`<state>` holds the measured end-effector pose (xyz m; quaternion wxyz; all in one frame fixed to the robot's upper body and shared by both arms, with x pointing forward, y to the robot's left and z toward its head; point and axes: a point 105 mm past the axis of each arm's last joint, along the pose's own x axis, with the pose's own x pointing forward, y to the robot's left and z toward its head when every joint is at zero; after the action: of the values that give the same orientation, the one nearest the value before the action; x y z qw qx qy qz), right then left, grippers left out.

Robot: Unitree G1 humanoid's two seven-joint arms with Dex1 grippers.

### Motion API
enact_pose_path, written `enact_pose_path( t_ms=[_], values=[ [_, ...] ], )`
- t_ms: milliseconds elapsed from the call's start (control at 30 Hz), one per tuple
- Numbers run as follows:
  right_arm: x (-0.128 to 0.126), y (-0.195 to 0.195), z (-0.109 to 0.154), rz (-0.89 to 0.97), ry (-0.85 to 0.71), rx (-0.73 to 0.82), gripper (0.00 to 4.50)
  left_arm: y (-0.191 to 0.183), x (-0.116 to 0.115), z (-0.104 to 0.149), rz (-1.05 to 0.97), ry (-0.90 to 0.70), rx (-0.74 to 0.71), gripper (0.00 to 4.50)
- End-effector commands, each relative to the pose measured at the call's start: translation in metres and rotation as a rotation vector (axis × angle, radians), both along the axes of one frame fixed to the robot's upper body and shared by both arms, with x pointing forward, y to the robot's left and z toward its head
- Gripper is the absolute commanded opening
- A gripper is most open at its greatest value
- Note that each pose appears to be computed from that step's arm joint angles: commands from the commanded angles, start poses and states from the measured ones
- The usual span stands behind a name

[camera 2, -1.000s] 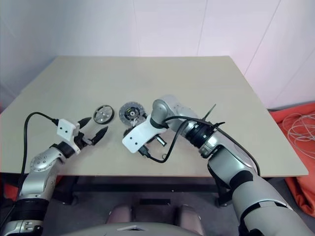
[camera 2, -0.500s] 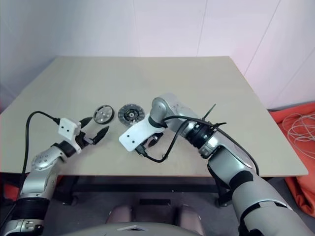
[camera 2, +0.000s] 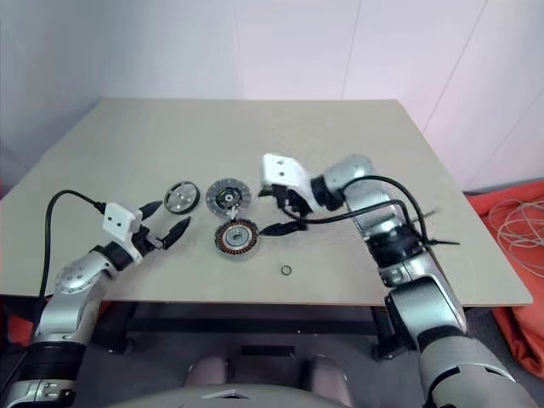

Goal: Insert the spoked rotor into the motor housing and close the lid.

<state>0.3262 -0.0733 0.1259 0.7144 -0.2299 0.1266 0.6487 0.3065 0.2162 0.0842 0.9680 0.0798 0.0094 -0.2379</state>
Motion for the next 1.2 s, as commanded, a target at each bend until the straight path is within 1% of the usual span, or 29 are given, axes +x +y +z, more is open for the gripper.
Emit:
enact_pose_path(
  t_ms=[33,133,367,467,667,800,900,967,1033,1133,1167,1200],
  values=[
    [-0.020,-0.015,-0.012,0.018,0.025,0.079,4.48,0.004,-0.003,0.013,-0.006,-0.037,0.011,4.50],
    [-0.033,-0.022,-0.030,0.024,0.072,0.038,4.48,0.005,-0.004,0.014,-0.009,-0.034,0.014,4.50],
    [-0.045,-0.020,-0.047,0.097,0.104,0.000,4.48,0.004,-0.003,0.015,-0.013,-0.038,0.016,4.50],
    [-0.045,-0.020,-0.055,0.118,0.091,-0.034,4.48,0.004,-0.003,0.014,-0.010,-0.039,0.016,4.50],
    [-0.039,-0.019,-0.068,0.115,0.114,-0.081,4.48,0.005,-0.003,0.015,-0.002,-0.044,0.015,4.50],
    [-0.035,-0.027,-0.083,0.100,0.138,-0.120,4.48,0.007,-0.002,0.014,0.004,-0.048,0.018,4.50],
    [-0.036,-0.035,-0.092,0.099,0.161,-0.152,3.84,0.008,-0.003,0.014,0.007,-0.049,0.019,4.50],
    [-0.037,-0.037,-0.095,0.094,0.174,-0.160,3.24,0.009,-0.002,0.014,0.009,-0.050,0.020,4.50],
    [-0.036,-0.037,-0.096,0.085,0.184,-0.160,2.47,0.009,-0.002,0.014,0.009,-0.051,0.021,4.50],
    [-0.036,-0.037,-0.098,0.089,0.171,-0.171,1.56,0.010,-0.002,0.015,0.010,-0.053,0.025,4.50],
    [-0.036,-0.038,-0.098,0.091,0.163,-0.176,1.15,0.010,-0.002,0.015,0.011,-0.053,0.025,4.50],
    [-0.036,-0.038,-0.099,0.092,0.158,-0.180,0.84,0.010,-0.002,0.015,0.010,-0.053,0.024,4.50]
  ],
)
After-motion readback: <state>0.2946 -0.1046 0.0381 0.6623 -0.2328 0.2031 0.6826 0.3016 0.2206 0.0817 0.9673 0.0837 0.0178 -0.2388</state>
